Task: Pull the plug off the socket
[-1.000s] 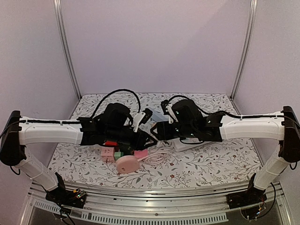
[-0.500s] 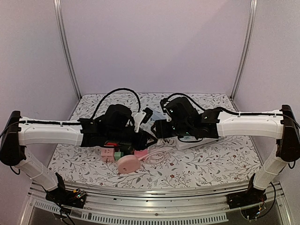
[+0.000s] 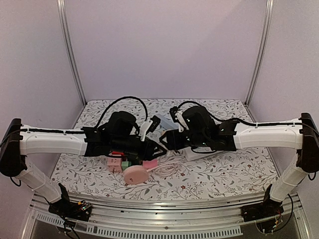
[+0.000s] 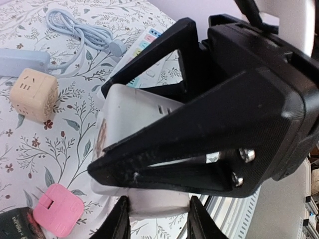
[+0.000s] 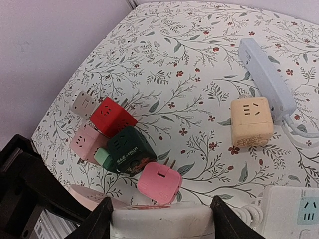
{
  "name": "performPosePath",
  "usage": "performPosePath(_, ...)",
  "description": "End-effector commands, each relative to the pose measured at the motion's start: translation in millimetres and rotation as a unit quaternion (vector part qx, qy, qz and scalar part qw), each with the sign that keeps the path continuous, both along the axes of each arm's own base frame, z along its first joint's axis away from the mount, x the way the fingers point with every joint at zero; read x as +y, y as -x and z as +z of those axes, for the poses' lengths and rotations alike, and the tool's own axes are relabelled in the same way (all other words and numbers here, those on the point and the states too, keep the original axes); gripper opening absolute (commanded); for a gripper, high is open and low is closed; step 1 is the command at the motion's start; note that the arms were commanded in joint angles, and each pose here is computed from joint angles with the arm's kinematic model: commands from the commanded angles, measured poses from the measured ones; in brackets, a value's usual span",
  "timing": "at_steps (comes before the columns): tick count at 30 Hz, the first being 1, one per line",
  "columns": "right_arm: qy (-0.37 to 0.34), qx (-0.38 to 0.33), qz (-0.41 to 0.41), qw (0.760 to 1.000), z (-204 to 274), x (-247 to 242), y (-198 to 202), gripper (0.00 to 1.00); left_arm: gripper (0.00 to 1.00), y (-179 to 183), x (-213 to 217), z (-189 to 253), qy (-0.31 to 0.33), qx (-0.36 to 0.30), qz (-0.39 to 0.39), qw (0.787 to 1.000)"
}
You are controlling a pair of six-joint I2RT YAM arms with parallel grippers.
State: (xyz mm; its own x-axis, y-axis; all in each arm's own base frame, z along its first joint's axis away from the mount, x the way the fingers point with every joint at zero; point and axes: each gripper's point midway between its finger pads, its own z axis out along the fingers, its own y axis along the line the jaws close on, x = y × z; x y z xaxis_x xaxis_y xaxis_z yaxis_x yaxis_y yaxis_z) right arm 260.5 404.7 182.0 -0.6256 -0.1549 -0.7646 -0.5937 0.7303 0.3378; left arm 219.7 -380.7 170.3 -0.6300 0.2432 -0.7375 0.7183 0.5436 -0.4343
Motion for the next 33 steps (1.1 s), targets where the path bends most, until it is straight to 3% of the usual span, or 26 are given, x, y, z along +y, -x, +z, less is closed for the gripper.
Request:
performPosePath(1,-0.078,-0.032,0.078,0.993,59.2,24.4,32.9,0.18,0.00,-27.8,9.9,7.2,0.022,-0.006,0.050,0.998)
performPosePath(8,-0.017,-0.026,-0.080,0.996,44.5,-1.3,-10.7,0.17,0.00,-13.2,-3.2,0.5,-0.035,-0.038,0.036,0.998)
performPosePath(14,0.000,-0.010,-0.117,0.993,33.2,-5.2,-21.0,0.17,0.00,-8.0,-9.2,3.7,-0.039,-0.055,0.036,0.997)
performPosePath(18,-0.017,-0.010,-0.083,0.996,38.8,5.0,-14.9,0.18,0.00,-9.7,-4.8,2.3,-0.035,-0.051,0.043,0.997)
performPosePath(22,-0.054,-0.016,0.010,0.998,52.0,23.4,7.7,0.18,0.00,-19.3,5.1,8.9,-0.006,-0.037,0.058,0.998)
performPosePath(29,-0.108,-0.026,0.149,0.982,70.5,39.4,51.9,0.18,0.00,-29.9,22.0,14.8,0.031,-0.008,0.063,0.997)
performPosePath(33,-0.106,-0.031,0.152,0.982,71.0,37.8,53.4,0.19,0.00,-30.5,21.9,13.9,0.026,-0.006,0.061,0.998)
